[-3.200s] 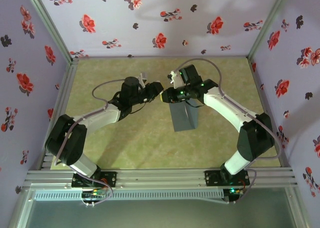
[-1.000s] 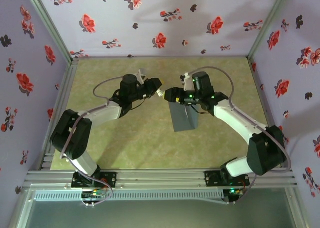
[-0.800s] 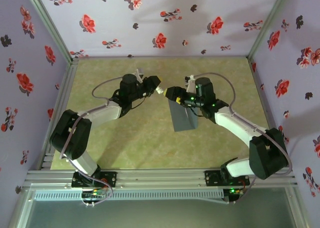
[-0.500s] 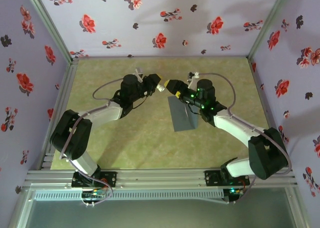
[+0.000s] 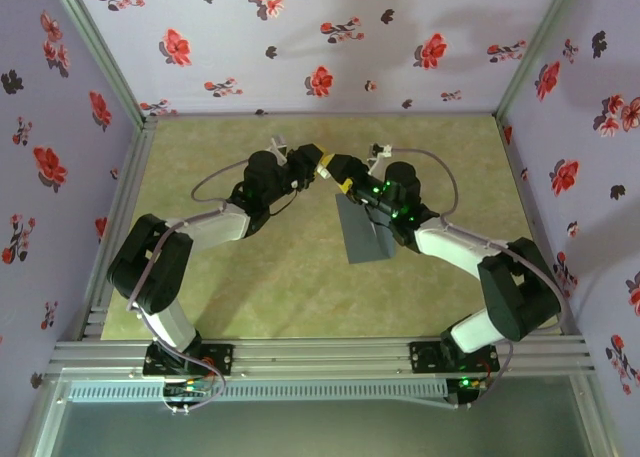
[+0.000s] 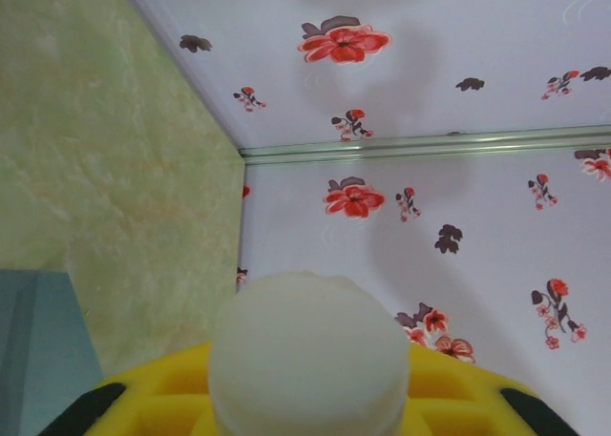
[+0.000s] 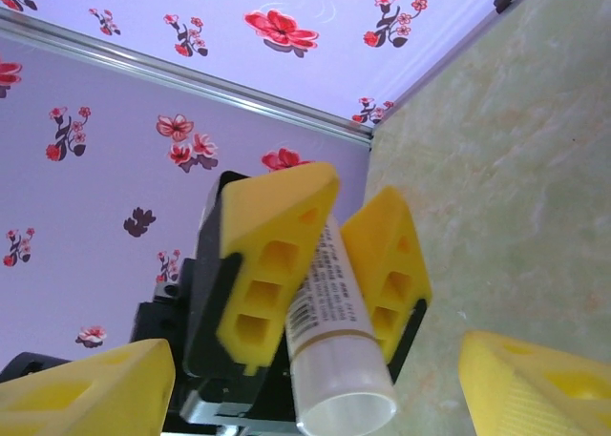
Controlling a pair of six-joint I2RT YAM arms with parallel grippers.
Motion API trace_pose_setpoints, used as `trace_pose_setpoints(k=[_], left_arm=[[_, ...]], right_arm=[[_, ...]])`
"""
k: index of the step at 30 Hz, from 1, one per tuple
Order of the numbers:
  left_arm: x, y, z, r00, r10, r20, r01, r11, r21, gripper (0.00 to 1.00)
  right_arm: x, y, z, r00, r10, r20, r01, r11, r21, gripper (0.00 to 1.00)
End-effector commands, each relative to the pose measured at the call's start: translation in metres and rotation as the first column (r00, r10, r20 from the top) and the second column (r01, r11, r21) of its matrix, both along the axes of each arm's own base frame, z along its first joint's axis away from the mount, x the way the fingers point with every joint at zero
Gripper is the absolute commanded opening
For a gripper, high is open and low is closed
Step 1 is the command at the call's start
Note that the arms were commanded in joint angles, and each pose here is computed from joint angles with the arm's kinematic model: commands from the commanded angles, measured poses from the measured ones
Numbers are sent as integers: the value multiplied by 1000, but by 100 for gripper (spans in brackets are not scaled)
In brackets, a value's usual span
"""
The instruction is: Place the letter into the envelope and seal it
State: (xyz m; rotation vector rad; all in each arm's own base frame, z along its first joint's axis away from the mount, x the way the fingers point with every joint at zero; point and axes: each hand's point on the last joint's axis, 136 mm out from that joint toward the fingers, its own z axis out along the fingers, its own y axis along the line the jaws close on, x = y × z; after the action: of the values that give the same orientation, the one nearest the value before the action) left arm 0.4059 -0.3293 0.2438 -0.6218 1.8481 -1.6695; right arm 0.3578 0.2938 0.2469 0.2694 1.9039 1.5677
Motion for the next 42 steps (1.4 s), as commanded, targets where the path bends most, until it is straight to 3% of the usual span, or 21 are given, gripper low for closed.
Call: trace_pose_setpoints(k=[1,6,20,35,42], left_arm=[[3,-2,22,998,21,55,-17,998,-59,0],[6,-4,21,998,21,52,-17,998,-65,0],[5,-7,19,999,15,51,-12,998,-69,0],[3,-11,13,999,2,45,1,998,-60,0],[0,-12,10,999,-7,44,9,999,-47,0]], right_arm=[[3,3,14,999,-12,35,10,998,56,77],[5,7,13,1000,-1,29,-1,997,72,72],[7,15,7,1000,15,7,-15,994,104,44],[9,18,8,1000,25,6,-25,992,125,34],[10,20,11,999,34,10,-35,991,132,20]])
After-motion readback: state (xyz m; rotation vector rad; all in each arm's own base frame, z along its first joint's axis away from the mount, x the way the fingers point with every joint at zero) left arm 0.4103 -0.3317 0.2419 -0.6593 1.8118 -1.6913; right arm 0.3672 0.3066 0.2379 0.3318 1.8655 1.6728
